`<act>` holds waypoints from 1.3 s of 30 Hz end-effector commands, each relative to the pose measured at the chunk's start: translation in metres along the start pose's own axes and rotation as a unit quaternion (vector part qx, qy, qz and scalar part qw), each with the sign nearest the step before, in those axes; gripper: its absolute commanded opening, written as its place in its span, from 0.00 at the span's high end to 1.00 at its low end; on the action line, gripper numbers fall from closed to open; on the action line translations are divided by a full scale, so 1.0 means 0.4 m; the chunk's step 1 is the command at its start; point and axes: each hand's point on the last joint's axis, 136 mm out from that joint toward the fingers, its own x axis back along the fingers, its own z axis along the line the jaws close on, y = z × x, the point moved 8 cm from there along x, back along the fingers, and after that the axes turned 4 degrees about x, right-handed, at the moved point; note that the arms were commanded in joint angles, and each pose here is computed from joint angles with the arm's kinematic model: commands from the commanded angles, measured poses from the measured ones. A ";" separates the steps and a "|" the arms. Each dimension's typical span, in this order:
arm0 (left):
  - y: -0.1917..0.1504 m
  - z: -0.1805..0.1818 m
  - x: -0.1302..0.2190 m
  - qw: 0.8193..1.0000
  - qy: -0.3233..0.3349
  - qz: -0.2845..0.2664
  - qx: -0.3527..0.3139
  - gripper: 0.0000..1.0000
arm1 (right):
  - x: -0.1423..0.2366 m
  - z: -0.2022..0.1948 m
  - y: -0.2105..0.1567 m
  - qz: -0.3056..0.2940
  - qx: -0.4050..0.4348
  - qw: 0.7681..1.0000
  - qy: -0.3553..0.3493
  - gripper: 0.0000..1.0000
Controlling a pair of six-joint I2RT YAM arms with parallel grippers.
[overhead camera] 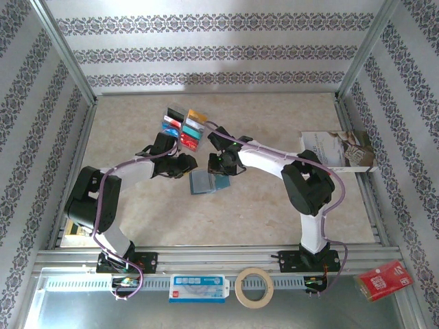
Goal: Take the credit cards out of the card holder
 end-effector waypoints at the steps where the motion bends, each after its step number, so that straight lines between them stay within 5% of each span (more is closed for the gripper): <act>1: -0.006 -0.011 0.022 1.000 0.003 0.013 -0.015 0.65 | -0.020 -0.018 0.001 0.008 0.008 1.000 -0.015 0.72; 17: -0.046 0.023 0.011 0.999 -0.023 0.031 0.008 0.60 | -0.067 0.000 -0.026 0.039 0.072 0.997 -0.011 0.54; 27: -0.042 0.032 -0.010 0.999 -0.032 0.033 0.026 0.73 | -0.084 0.000 -0.048 0.062 0.116 0.991 -0.016 0.46; 35: -0.046 0.064 -0.018 0.999 0.000 0.039 0.020 0.78 | 0.041 0.069 -0.001 -0.024 0.162 0.985 0.054 0.46; 39: -0.043 0.063 -0.016 0.999 -0.006 0.036 0.018 0.80 | 0.012 0.090 -0.013 0.022 0.171 0.983 0.068 0.48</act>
